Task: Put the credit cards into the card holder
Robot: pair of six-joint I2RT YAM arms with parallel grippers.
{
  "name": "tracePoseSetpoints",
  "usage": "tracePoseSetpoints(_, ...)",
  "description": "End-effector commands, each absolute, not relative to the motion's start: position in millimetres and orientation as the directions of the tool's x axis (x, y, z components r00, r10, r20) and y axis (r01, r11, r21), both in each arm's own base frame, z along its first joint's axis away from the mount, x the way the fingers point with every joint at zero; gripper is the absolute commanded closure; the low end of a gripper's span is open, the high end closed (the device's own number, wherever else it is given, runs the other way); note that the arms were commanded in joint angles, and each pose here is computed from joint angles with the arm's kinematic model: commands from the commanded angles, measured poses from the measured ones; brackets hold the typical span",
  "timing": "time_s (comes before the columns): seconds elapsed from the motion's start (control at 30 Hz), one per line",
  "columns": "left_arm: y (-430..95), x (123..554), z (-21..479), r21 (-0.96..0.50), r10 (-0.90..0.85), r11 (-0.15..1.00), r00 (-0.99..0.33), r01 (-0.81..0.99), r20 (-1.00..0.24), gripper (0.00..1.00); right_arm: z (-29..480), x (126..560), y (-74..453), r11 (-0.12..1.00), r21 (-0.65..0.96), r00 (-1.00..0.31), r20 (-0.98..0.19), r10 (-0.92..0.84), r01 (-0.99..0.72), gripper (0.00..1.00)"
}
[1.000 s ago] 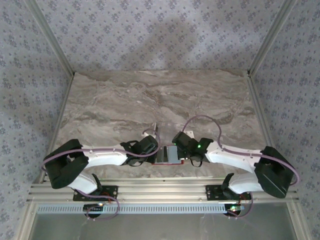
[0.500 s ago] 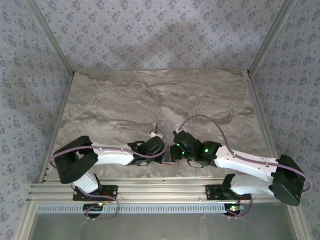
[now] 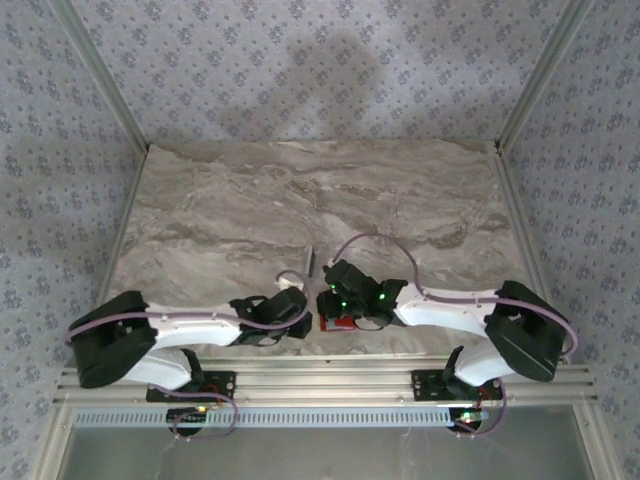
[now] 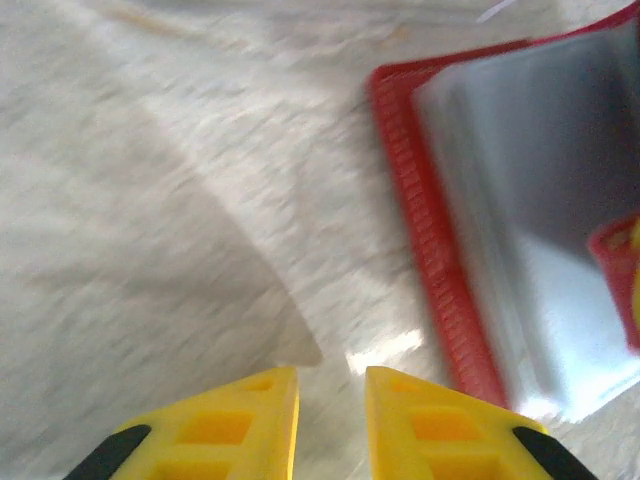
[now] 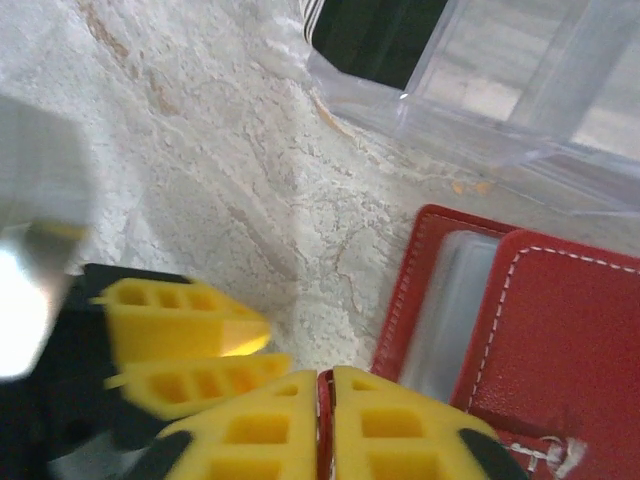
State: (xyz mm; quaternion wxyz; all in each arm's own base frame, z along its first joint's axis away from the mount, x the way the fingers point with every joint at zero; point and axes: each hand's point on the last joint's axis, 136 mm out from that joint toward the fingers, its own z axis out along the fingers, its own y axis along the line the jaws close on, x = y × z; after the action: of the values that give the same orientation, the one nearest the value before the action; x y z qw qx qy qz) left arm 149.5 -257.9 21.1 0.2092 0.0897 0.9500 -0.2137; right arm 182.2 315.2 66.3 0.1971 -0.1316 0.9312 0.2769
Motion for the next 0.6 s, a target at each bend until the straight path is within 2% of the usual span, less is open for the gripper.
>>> tracePoseSetpoints(0.0,-221,139,10,-0.305,0.06,0.931,-0.908,0.2,-0.414,0.73,63,185,333,0.796,0.472,-0.882,-0.445,-0.155,-0.378,0.77)
tracePoseSetpoints(0.23,-197,138,38,-0.298,0.041,0.933,-0.879,0.204,-0.475,0.67,70,177,346,0.765,0.478,-0.878,-0.418,-0.235,-0.432,0.41)
tracePoseSetpoints(0.3,-196,140,50,-0.3,0.042,0.929,-0.867,0.217,-0.496,0.65,80,171,344,0.749,0.487,-0.873,-0.417,-0.254,-0.45,0.35)
tracePoseSetpoints(0.5,-211,147,75,-0.295,0.086,0.914,-0.845,0.278,-0.529,0.63,112,168,313,0.746,0.49,-0.865,-0.448,-0.228,-0.45,0.3)
tracePoseSetpoints(0.57,-223,151,86,-0.301,0.1,0.905,-0.837,0.302,-0.539,0.64,118,171,296,0.755,0.493,-0.866,-0.461,-0.196,-0.433,0.44)
